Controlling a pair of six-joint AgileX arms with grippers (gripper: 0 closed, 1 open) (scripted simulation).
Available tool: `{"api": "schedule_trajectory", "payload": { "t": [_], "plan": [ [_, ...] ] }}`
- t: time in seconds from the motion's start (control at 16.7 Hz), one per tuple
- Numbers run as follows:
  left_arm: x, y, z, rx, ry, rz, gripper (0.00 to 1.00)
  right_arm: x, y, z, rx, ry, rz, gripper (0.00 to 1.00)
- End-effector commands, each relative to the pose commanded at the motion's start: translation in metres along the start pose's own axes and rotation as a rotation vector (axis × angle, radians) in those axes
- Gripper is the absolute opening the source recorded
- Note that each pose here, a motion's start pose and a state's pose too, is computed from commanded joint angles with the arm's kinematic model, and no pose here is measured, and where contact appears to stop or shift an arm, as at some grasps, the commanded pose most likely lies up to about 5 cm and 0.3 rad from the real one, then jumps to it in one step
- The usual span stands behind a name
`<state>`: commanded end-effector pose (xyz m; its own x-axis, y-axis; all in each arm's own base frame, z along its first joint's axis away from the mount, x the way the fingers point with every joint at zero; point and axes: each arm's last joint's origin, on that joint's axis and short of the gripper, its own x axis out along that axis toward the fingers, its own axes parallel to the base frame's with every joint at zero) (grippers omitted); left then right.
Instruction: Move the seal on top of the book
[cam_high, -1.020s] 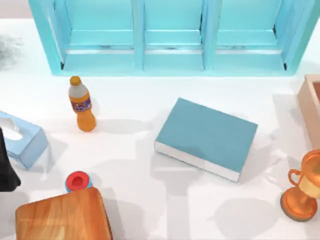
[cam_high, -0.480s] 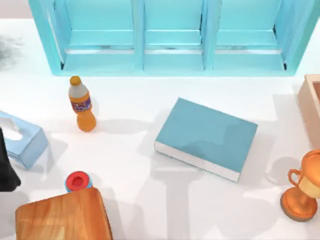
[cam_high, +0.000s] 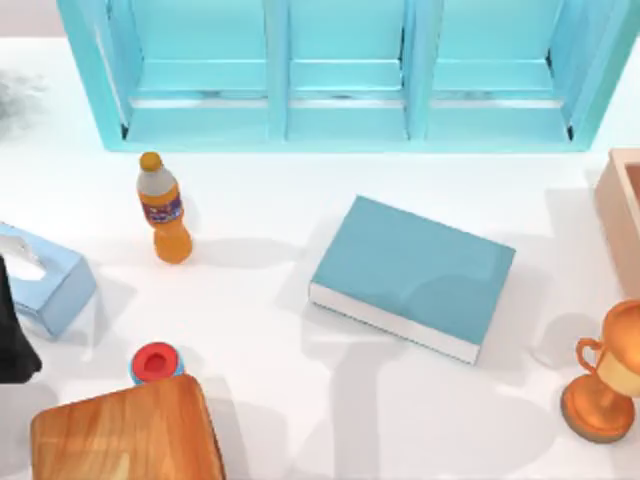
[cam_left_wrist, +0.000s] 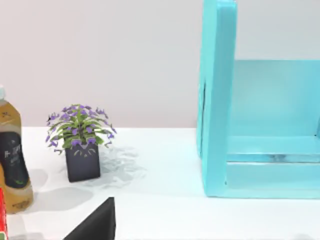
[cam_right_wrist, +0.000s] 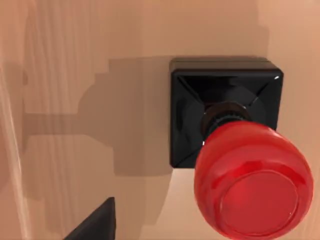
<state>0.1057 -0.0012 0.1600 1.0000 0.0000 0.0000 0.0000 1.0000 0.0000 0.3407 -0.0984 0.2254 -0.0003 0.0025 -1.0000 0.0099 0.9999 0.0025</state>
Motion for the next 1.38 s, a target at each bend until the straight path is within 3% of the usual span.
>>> {"api": "schedule_trajectory", "payload": {
  "t": [0.36,0.66,1.38],
  "plan": [
    [0.0,0.0,0.0,0.0,0.0,0.0,1.0,0.058,0.0,-0.002,0.0,0.0,0.0,1.0],
    [0.0,0.0,0.0,0.0,0.0,0.0,1.0,0.065,0.001,-0.003,0.0,0.0,0.0,1.0],
    [0.0,0.0,0.0,0.0,0.0,0.0,1.0,0.065,0.001,-0.003,0.0,0.0,0.0,0.1]
  ]
}}
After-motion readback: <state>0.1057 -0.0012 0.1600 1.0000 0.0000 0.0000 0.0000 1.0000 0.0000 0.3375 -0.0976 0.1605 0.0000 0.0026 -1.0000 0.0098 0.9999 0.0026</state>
